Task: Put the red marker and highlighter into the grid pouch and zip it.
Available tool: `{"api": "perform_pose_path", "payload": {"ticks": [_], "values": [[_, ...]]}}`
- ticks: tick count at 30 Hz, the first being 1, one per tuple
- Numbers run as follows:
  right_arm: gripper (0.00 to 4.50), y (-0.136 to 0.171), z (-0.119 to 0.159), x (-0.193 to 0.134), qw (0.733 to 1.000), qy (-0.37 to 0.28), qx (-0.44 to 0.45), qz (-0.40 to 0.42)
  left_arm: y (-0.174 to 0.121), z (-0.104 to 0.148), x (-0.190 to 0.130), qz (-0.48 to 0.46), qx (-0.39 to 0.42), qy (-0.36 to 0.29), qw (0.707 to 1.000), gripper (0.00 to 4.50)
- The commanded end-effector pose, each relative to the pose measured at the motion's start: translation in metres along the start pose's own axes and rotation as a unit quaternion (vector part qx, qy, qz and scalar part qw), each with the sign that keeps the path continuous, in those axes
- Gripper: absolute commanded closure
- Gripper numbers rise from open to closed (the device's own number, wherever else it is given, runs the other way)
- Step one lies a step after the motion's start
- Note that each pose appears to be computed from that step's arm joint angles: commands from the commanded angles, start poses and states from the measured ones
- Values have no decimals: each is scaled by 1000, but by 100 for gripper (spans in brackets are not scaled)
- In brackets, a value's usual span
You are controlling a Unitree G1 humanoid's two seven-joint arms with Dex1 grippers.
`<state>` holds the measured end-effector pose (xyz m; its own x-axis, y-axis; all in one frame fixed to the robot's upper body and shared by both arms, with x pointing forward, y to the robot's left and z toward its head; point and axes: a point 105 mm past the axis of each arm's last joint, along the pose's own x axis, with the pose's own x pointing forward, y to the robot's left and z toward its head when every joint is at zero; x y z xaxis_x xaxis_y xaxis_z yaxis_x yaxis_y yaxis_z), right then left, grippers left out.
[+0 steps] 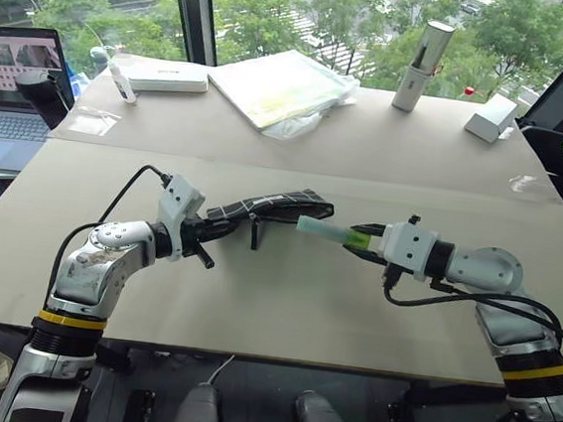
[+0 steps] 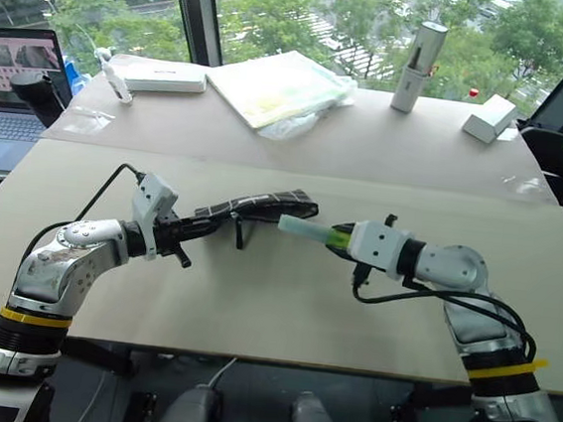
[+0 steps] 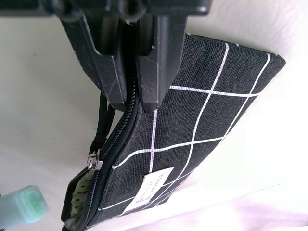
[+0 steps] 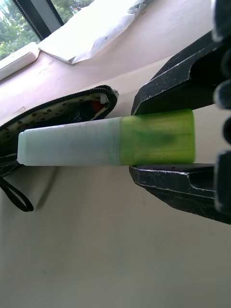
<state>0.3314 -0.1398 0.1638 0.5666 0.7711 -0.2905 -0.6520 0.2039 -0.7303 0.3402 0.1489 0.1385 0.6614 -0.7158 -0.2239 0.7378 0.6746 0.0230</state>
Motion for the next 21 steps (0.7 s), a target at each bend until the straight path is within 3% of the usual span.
{"api": "perform_pose_path", "payload": {"ticks": [1,21], "values": [[343,-11,6,1,1000,-3,-24,-6,-3,9,-1,-7,18,-12,1000,450],[343,-19,3,29,997,29,-58,33,-2,4,-2,-8,26,-1,1000,450]]}}
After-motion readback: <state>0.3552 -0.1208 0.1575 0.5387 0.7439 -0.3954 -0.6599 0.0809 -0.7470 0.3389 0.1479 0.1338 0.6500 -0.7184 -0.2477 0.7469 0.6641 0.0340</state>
